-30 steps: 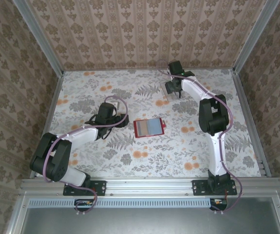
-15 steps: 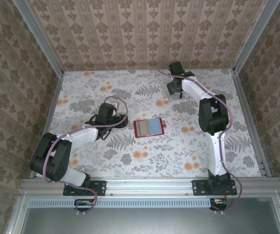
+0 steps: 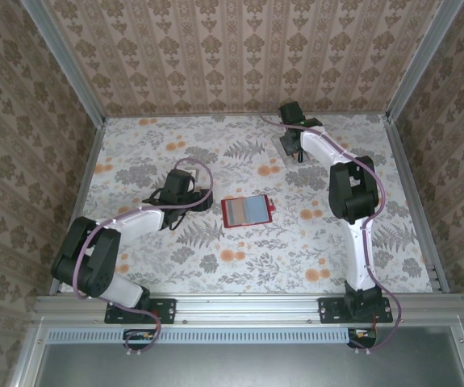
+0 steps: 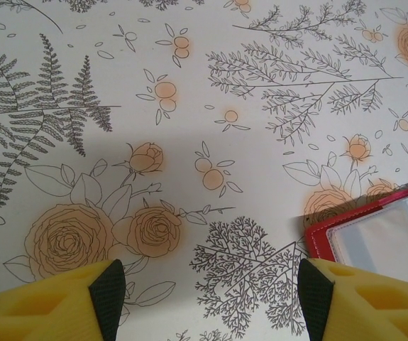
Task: Put the credit cards into the card holder
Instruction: Pick up the credit card from the storage box.
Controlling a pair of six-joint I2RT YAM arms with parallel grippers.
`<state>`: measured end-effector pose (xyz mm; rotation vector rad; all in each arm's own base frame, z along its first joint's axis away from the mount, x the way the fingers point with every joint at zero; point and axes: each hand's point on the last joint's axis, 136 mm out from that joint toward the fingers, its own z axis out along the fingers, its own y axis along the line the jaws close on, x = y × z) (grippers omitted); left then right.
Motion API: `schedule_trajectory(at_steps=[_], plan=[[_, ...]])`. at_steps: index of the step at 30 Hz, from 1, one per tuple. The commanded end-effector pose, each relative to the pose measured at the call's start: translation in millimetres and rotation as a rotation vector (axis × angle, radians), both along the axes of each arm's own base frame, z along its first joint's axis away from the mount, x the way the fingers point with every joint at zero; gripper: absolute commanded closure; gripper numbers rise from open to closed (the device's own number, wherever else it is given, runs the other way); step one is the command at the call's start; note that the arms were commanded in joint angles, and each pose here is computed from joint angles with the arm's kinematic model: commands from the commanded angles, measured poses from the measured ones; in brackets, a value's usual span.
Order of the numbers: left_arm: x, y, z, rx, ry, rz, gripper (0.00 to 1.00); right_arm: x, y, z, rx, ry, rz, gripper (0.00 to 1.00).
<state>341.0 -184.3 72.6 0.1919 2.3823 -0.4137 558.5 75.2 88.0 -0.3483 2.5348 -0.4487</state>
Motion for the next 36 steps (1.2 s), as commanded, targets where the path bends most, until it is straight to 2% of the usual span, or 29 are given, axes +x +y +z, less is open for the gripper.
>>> schedule_trajectory(at_steps=[1,15,27,36], plan=[[3.4,0.1,2.6,0.023,-0.004,-0.003,0.32,2.7,-5.1,23.4,-0.038,-0.032,-0.006,0.49],[4.8,-3.5,-0.2,0.02,0.013,-0.014,0.32,1.7,-2.9,31.1,-0.042,-0.034,0.011,0.62],[6.1,-16.0,-13.8,0.009,0.084,-0.056,0.33,-1.3,1.6,34.0,-0.019,-0.024,0.029,0.93],[5.7,-19.8,-17.1,0.0,0.108,-0.068,0.33,-7.7,13.9,61.7,0.053,-0.064,0.04,1.0]])
